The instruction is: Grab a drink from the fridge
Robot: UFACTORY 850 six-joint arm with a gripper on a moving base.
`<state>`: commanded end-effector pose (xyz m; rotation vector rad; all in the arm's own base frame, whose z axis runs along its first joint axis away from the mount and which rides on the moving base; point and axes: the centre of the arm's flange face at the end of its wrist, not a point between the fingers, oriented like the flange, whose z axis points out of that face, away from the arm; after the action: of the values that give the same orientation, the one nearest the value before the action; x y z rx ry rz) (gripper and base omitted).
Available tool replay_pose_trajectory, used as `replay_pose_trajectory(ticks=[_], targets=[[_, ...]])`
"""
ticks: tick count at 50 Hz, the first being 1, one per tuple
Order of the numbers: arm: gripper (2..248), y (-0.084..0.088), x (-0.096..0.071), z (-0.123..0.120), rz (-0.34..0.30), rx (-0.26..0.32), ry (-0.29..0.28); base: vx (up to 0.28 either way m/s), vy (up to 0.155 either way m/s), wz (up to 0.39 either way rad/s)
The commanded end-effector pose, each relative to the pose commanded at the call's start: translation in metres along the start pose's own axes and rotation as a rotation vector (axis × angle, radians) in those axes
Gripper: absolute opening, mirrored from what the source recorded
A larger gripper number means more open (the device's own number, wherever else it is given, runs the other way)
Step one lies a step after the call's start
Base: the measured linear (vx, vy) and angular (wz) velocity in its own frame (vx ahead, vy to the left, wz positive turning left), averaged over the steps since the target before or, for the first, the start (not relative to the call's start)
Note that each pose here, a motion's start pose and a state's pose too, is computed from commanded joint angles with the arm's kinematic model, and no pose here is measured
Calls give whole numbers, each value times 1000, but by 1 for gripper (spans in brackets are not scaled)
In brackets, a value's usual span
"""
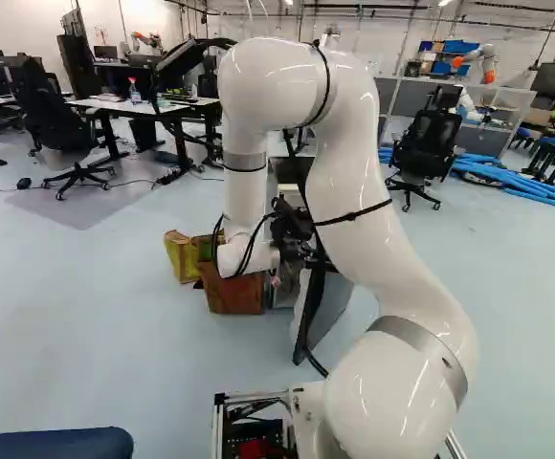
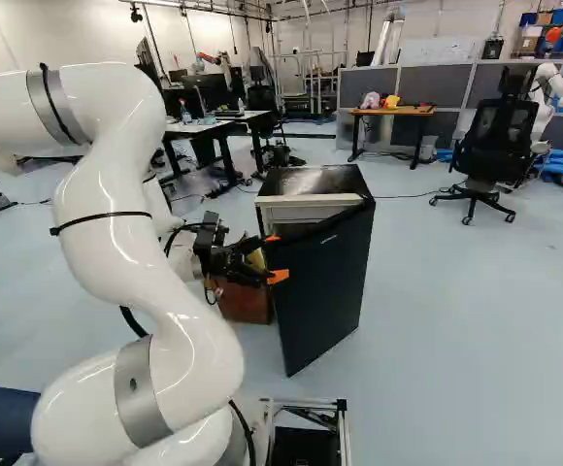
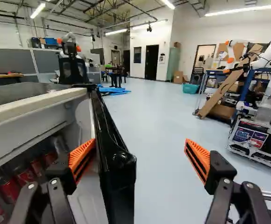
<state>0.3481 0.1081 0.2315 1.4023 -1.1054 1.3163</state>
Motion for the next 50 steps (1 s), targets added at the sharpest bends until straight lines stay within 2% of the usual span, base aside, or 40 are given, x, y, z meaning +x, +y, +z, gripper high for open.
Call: replay_pose_trajectory(ticks=[10, 50], targets=[[247, 7, -1, 5, -6, -49, 3, 0, 0, 0], [247, -1, 6, 38, 43, -276, -15, 0, 0, 0]])
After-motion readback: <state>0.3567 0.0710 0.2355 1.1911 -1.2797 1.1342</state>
